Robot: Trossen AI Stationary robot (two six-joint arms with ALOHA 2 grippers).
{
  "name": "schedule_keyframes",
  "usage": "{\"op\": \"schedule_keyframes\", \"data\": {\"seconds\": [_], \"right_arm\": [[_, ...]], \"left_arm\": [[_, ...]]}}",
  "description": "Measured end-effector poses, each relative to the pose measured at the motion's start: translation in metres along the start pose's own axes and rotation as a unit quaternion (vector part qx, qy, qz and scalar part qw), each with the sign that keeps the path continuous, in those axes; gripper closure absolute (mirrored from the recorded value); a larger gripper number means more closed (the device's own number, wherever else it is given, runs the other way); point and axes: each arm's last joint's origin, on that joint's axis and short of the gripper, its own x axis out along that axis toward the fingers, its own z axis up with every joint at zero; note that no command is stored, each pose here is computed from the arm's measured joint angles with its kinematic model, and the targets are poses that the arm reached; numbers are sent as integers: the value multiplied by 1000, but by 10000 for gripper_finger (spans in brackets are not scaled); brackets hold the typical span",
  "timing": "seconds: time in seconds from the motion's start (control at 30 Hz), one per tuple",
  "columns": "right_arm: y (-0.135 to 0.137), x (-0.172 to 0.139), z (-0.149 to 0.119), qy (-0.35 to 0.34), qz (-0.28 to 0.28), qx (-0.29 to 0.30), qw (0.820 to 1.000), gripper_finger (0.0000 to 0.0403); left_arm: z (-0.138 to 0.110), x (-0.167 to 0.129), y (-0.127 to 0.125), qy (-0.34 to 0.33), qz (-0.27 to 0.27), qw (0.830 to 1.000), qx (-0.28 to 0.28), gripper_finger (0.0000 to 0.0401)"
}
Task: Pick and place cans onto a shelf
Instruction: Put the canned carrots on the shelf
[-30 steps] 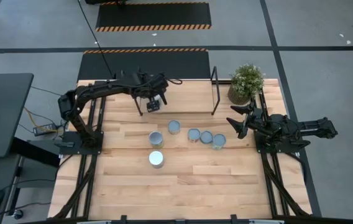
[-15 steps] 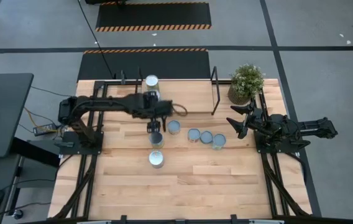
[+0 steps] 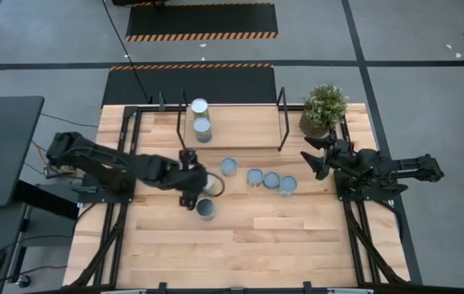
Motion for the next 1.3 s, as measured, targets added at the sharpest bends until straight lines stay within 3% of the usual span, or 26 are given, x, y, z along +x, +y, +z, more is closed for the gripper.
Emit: {"op": "schedule_keyframes", "data": {"seconds": [0.23,0.6,0.8,1.3], "right_arm": [[3,1,3,-8,41,26,999,53],[5,8,-6,30,24,88,995,53],[14,12,-5,46,130,86,987,53],[40,53,5,109,76,10,991,53]], "left_arm": [[-34,-16,-6,-80,-21,996,-41,12],[-64,-34,-6,-166,-15,984,-59,12],[-78,-40,-12,-230,-2,972,-52,12],[-98,-26,-22,-302,-11,953,-28,12]]}}
